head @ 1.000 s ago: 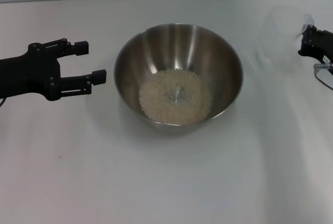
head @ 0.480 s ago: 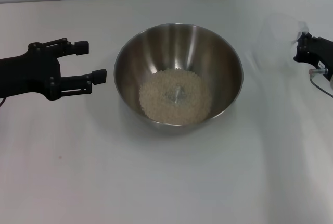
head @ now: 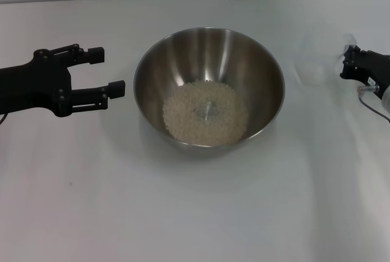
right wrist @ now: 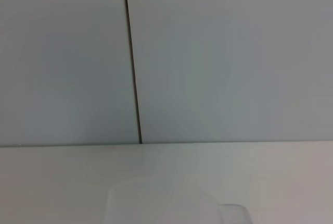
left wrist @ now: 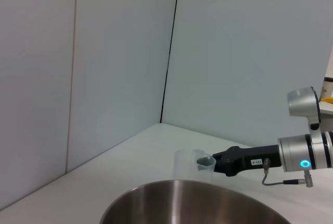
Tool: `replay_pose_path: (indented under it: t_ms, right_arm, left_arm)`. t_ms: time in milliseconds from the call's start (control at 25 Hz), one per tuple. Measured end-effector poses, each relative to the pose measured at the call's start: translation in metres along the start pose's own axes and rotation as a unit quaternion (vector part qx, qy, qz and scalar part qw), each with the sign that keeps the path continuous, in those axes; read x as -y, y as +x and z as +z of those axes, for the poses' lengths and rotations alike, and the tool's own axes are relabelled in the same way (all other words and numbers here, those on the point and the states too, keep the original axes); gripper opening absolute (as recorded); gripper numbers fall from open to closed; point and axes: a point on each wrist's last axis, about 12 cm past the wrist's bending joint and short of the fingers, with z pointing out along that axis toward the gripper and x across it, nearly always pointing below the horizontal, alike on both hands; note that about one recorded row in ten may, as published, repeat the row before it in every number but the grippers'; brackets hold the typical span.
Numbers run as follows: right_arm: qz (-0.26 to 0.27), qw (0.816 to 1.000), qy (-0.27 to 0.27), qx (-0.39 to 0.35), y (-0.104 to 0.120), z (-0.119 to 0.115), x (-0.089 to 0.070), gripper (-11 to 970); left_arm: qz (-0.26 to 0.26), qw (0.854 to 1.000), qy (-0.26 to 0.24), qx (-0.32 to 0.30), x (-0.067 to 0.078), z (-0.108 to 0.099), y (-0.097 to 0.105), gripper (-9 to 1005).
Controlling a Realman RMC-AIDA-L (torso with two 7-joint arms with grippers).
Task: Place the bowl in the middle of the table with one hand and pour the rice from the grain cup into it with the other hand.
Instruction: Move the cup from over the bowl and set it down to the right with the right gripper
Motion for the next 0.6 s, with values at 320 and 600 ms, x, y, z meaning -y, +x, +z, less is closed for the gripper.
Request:
replay_pose_path:
  t_ms: [320,600]
  right_arm:
    - [-0.002,1.000,-0.001,0.000,-0.0005,0.0005,-0.0004,18]
    - [-0.005,1.000,-0.002,0.000,-0.0005,0.0006,-0.0010,19]
  left_arm:
    - [0.000,1.000,0.001,0.000,0.0002,0.0000,0.0000,829]
    - [0.002,1.000,0.001,0.000,0.0002,-0.0002,-0.0007,829]
